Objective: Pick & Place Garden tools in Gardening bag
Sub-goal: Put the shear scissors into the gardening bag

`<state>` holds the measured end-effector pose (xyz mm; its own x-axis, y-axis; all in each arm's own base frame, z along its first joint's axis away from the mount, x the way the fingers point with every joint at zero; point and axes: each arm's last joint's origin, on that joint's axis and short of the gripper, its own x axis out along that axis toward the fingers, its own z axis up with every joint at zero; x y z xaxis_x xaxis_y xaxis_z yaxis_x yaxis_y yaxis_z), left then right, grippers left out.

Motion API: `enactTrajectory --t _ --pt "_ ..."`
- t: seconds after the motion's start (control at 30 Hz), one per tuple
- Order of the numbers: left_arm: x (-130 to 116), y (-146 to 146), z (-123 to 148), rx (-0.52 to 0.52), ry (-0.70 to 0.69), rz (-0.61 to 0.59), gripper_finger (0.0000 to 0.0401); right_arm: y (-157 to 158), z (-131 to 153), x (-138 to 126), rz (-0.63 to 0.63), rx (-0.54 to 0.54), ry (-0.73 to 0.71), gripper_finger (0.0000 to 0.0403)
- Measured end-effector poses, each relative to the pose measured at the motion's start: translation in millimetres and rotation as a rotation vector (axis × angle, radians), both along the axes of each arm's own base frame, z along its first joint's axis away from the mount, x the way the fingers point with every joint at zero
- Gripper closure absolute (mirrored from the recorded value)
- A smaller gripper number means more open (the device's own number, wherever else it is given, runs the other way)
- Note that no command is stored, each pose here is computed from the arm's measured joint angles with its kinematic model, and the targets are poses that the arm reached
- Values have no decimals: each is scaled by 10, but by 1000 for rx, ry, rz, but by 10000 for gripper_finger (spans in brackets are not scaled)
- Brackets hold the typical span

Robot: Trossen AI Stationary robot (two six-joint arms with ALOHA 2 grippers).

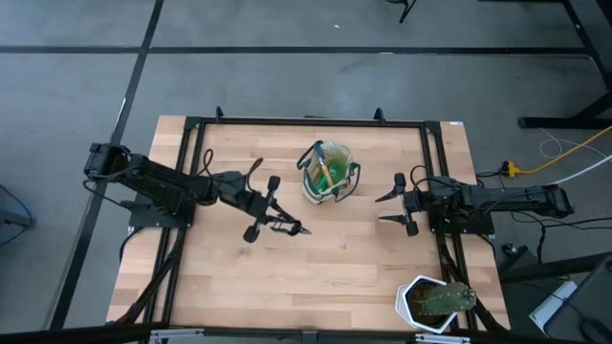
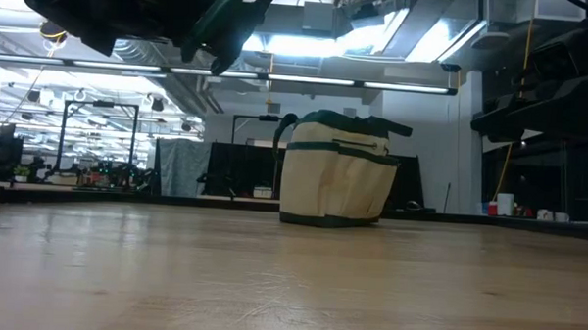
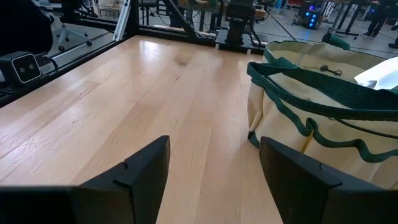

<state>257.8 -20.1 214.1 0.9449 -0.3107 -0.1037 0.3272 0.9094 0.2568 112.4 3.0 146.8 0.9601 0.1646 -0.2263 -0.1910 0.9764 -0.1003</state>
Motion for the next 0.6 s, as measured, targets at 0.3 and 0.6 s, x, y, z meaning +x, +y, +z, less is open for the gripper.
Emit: enactTrajectory --t 0.3,0.6 --pt "109 165 193 45 -30 59 375 0 0 0 0 0 0 153" --pt "232 176 491 111 -81 59 375 0 0 0 0 0 0 153"
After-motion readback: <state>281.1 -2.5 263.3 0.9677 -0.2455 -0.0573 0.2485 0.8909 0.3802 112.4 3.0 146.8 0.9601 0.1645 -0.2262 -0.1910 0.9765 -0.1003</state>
